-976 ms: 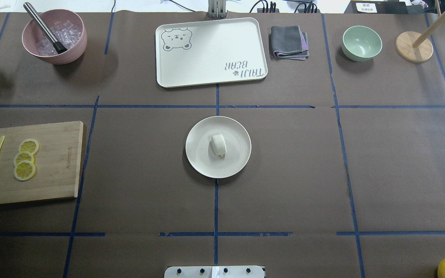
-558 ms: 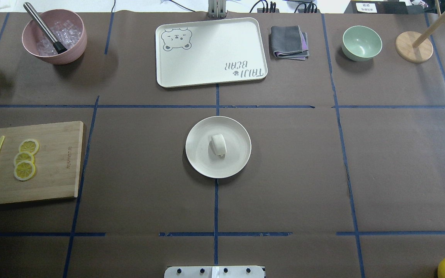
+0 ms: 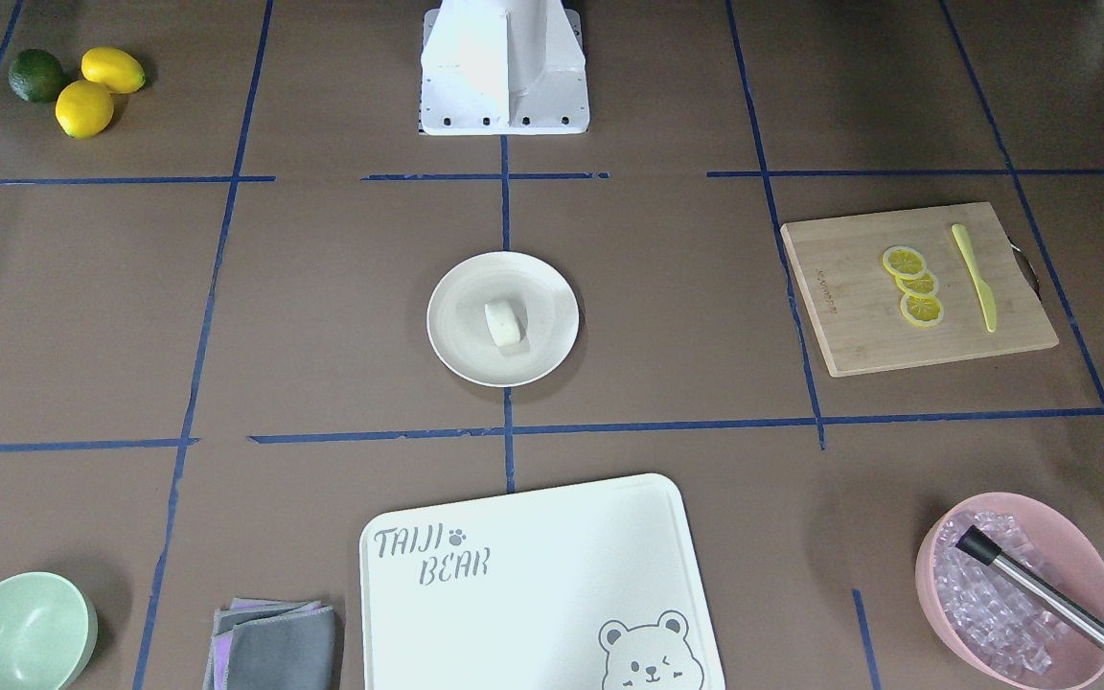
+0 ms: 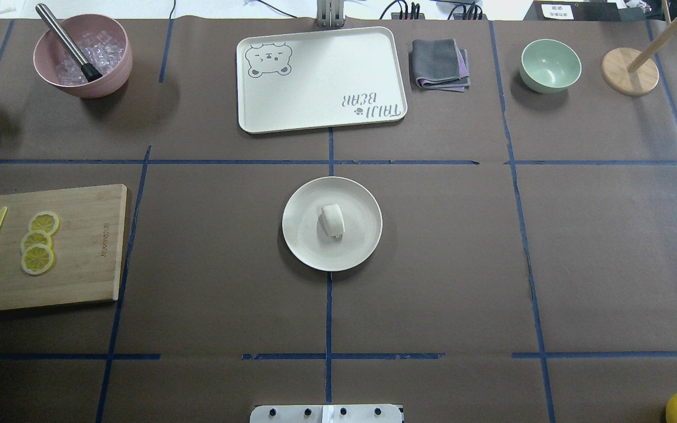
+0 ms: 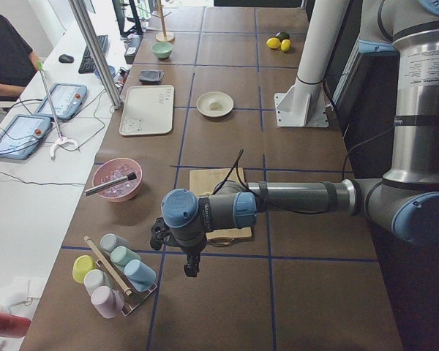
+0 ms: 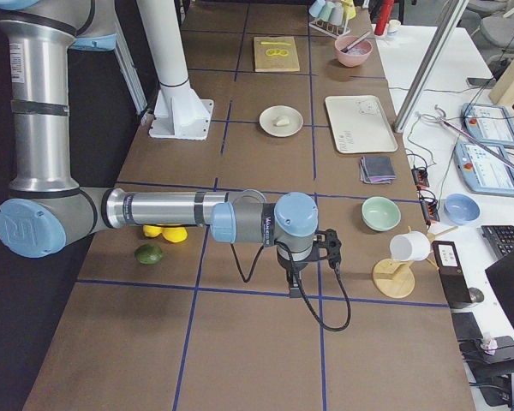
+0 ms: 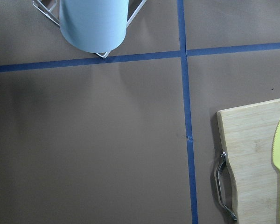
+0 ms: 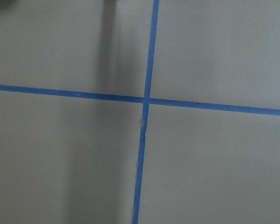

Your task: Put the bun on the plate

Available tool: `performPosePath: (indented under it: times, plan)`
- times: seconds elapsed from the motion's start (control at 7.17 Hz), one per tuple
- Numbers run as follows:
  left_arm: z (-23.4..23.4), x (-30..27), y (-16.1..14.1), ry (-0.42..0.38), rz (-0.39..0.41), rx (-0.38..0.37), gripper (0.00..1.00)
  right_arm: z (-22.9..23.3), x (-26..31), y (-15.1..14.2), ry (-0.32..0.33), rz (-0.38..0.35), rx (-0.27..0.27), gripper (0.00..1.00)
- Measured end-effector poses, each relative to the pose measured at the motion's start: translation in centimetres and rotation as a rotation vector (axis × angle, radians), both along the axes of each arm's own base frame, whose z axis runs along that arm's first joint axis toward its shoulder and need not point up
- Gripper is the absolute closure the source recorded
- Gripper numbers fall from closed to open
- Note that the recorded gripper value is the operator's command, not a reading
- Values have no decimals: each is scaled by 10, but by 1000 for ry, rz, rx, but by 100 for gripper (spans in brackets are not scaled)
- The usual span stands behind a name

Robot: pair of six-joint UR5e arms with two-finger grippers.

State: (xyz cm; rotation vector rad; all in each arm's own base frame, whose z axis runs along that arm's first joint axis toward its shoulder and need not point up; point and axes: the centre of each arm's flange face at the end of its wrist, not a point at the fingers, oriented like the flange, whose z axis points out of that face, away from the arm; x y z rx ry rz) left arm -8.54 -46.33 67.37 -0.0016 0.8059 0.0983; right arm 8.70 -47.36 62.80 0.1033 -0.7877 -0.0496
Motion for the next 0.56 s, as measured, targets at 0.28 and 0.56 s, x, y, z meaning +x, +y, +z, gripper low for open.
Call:
performPosePath:
  times: [0.28, 0.56]
  plan:
    - [0, 0, -2, 0, 0, 0, 0, -1, 0, 0, 0, 0, 1, 0]
    - [0, 0, -3, -1, 0, 0, 0, -1, 0, 0, 0, -1, 2, 0]
